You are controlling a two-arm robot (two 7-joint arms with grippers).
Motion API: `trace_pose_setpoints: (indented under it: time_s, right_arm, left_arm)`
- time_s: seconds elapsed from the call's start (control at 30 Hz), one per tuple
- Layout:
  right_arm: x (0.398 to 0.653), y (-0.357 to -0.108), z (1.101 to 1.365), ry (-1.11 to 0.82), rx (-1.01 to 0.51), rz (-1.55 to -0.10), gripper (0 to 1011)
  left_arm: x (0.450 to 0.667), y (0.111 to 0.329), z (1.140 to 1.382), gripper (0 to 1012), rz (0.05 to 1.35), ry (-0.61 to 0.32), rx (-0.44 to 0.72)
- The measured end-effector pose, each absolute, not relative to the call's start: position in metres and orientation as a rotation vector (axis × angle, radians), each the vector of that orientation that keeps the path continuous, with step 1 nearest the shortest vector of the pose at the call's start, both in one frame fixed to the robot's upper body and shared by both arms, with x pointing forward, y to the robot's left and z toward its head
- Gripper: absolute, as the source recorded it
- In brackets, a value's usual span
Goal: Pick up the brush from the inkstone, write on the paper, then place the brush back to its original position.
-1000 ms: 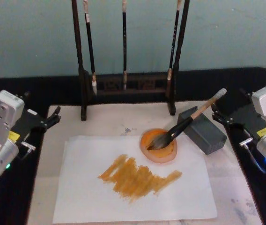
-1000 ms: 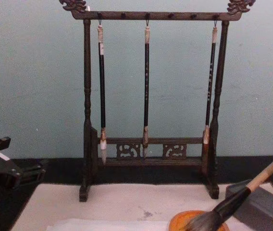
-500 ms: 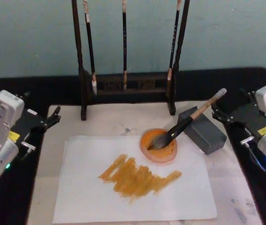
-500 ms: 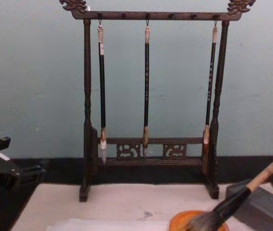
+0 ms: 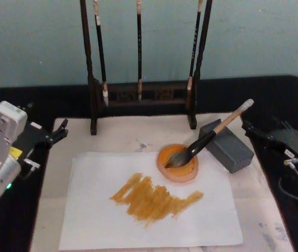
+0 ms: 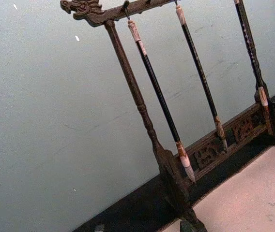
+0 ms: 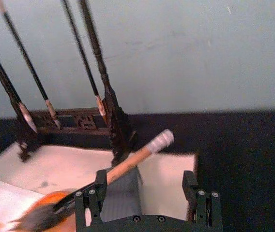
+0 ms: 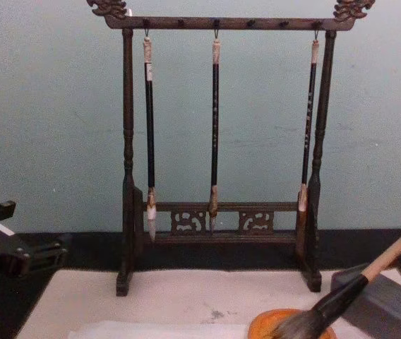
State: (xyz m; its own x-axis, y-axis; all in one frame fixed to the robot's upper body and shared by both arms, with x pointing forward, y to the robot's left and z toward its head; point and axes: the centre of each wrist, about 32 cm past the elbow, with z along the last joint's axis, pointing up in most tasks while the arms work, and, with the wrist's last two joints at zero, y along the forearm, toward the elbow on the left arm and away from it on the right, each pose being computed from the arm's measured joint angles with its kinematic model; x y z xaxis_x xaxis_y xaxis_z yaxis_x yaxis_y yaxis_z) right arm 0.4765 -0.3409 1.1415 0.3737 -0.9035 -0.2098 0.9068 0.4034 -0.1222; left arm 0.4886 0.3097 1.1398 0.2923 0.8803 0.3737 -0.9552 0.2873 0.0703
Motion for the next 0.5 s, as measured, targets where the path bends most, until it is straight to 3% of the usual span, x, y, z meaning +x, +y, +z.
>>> trace_pose_setpoints:
  time_s: [0.33,0.5]
  right_arm:
    - [0.475,-0.361,1.121,0.666,0.309,-1.036,1000]
    - [0.48,-0.363,1.117,0.76,0.383,-0.993,1000]
  left_arm:
    - [0.489,0.31,1.14,1010,1.248,-0.285,0.305]
    - [0.489,0.31,1.14,1010,1.248,-0.285,0.304]
